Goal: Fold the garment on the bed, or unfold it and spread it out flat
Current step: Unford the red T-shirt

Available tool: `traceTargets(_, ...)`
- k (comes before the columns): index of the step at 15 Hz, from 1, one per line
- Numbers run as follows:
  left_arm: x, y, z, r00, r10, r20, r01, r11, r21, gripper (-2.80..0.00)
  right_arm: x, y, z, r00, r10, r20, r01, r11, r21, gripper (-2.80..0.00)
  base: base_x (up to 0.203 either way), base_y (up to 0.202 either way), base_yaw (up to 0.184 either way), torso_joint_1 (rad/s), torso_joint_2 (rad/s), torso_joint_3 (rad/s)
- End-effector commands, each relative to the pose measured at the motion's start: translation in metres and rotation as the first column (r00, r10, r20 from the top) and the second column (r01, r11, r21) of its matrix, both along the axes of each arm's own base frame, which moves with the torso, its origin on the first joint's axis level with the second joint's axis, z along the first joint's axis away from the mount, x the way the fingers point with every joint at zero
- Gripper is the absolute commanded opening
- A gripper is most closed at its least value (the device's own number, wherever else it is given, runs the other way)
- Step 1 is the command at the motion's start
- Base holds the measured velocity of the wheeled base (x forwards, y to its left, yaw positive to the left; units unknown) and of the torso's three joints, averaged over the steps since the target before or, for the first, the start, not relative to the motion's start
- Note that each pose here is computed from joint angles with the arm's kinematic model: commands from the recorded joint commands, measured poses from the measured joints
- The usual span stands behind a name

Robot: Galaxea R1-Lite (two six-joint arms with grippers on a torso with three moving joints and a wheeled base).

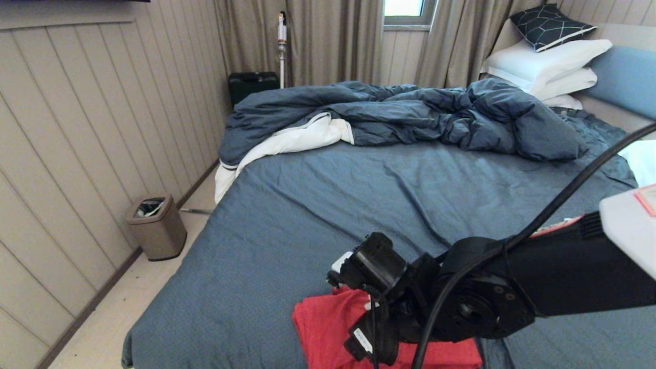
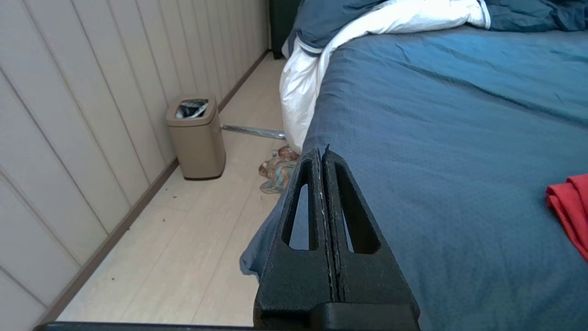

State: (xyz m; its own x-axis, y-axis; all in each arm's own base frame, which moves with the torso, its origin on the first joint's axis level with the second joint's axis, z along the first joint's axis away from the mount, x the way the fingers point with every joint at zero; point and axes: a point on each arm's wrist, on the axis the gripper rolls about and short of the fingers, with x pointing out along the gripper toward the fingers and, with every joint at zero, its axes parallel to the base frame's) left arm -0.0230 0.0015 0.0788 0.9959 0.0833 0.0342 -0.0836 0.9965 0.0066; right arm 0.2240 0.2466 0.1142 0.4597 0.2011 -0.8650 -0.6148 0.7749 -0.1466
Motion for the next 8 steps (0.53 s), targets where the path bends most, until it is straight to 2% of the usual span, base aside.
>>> traceTargets(1,0.000,0.000,0.000,1.000,0.001,-0.001,-0.001,1.000,0.000,-2.80,-0.001,0.003,-0.010,1.000,0.005,-0.014,-0.005,0.999,-0.032,0.00,0.000,0.000,0.000,0.000,0.00,0.000)
traceTargets(8,0.000,0.000,0.000,1.000,0.001,0.001,-0.001,1.000,0.000,-2.80,0.014,0.020,-0.026,1.000,0.003,-0.020,-0.004,0.999,-0.043,0.00,0.000,0.000,0.000,0.000,0.00,0.000)
